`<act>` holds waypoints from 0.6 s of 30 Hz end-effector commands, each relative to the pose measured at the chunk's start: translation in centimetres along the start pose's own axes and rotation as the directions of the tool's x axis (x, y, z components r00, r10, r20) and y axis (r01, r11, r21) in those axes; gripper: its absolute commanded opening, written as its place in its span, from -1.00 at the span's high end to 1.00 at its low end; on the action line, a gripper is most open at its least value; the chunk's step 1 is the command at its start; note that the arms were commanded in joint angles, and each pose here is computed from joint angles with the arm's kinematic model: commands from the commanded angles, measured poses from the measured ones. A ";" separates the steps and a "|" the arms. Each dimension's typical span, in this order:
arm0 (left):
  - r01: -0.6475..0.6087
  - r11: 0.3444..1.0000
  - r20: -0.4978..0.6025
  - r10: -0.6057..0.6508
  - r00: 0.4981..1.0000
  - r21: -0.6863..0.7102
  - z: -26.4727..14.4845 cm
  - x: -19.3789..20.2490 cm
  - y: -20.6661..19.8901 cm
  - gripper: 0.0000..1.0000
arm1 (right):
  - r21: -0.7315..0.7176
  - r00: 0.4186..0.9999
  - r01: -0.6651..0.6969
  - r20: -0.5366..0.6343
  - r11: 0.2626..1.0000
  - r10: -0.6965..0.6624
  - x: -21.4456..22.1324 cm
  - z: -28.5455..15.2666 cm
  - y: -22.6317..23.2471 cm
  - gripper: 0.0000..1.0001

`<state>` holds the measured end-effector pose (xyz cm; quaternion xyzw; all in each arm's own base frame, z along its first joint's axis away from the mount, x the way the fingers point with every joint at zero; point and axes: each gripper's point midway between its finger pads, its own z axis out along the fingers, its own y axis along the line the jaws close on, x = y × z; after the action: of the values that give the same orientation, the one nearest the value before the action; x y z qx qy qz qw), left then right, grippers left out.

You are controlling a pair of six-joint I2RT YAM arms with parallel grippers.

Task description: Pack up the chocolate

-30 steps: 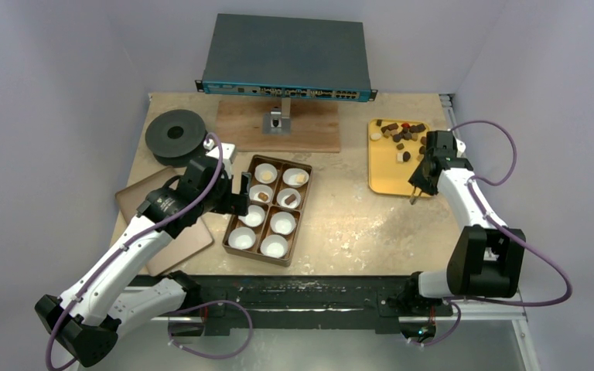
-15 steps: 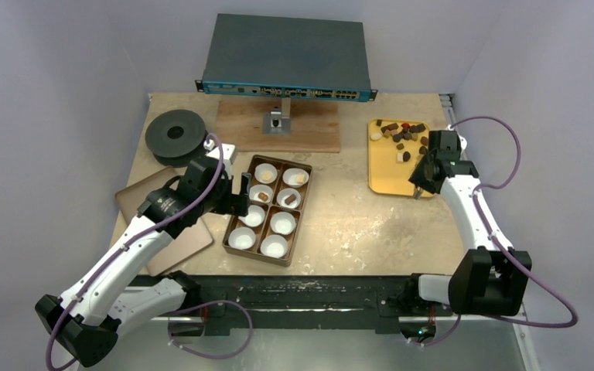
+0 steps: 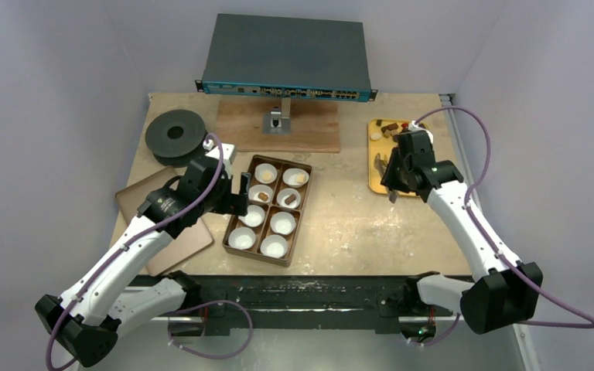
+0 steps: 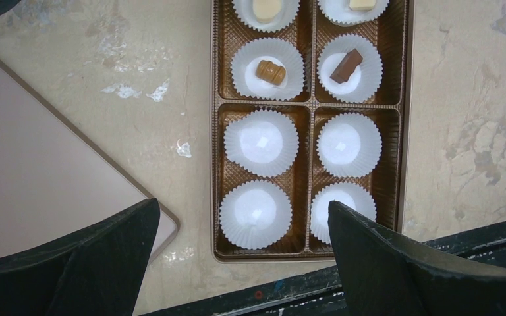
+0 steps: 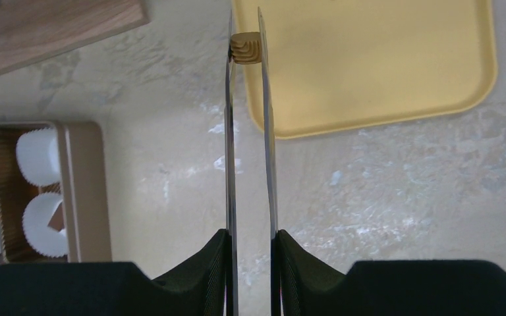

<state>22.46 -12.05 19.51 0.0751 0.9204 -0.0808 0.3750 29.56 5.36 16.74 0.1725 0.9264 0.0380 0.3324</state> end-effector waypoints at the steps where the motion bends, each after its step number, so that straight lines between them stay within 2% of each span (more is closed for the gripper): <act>1: -0.001 1.000 0.035 0.002 0.999 -0.031 0.0 -0.8 0.6 -1.00 | -0.114 1.000 0.012 0.025 0.993 -0.009 -0.4 -2.8 4.0 0.47; 12: 0.020 0.994 0.057 -0.014 0.998 -0.109 -0.2 -1.2 2.0 -1.00 | -0.332 0.986 0.157 0.005 0.930 -0.164 2.7 -6.7 13.6 0.47; 18: 0.028 0.987 0.078 -0.016 0.997 -0.157 -0.8 -2.0 2.8 -1.00 | -0.441 0.957 0.261 0.002 0.859 -0.290 6.5 -8.6 19.5 0.47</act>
<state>23.26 -10.32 19.72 0.0524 0.9171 -0.0347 0.3936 25.98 22.00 21.17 -0.0114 0.9321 0.1614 0.3241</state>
